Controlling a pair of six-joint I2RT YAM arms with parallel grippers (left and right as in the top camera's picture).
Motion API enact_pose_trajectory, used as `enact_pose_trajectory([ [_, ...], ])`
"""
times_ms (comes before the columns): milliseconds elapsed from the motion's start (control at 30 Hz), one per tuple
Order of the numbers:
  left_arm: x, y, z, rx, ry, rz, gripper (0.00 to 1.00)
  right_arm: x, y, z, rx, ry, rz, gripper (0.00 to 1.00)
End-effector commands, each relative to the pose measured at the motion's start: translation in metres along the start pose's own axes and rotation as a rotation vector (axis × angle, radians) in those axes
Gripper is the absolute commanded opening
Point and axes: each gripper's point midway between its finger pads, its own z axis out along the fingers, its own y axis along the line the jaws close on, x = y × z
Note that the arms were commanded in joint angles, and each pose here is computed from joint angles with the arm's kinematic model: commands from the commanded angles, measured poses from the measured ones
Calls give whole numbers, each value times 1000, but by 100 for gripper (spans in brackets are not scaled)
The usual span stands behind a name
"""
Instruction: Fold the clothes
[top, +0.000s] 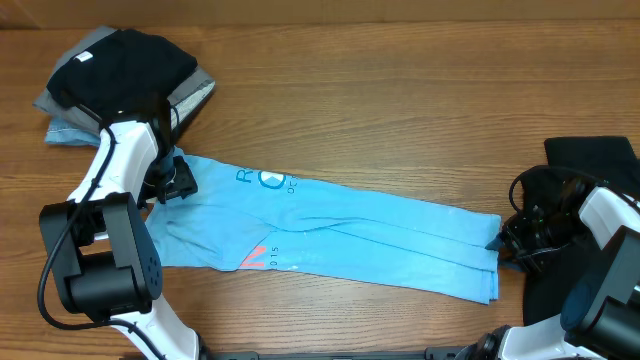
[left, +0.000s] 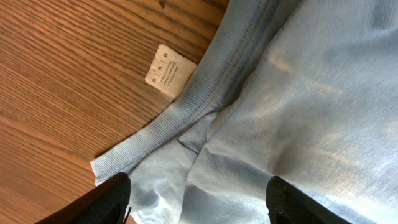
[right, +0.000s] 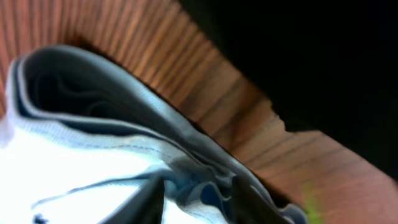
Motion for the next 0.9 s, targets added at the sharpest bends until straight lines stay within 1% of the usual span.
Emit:
enact_pose_trajectory([
  [0, -1, -2, 0, 11, 2, -4, 72, 4, 8, -1, -43, 11, -27, 26],
  [67, -1, -2, 0, 11, 1, -4, 73, 2, 10, -3, -53, 9, -27, 21],
  [167, -2, -2, 0, 13, -1, 0, 73, 1, 13, -12, -53, 10, -29, 19],
  [267, -2, -2, 0, 13, -1, 0, 73, 6, 15, -22, -45, 31, -45, 10],
  [367, -2, -2, 0, 13, -1, 0, 73, 16, 9, -23, -11, 72, -29, 4],
  [433, -2, -2, 0, 12, -1, 2, 73, 18, -1, -24, 45, 74, -8, 4],
  [567, -2, -2, 0, 12, 0, 3, 73, 8, -24, -26, 182, 8, 128, 4],
  [800, -2, -2, 0, 13, 0, 3, 74, -5, -38, -24, 250, -69, 180, 4],
  [833, -2, -2, 0, 13, 0, 3, 74, -7, -37, -24, 247, -76, 178, 6],
  [867, -2, -2, 0, 13, 0, 3, 74, -8, -37, -24, 246, -78, 178, 11],
])
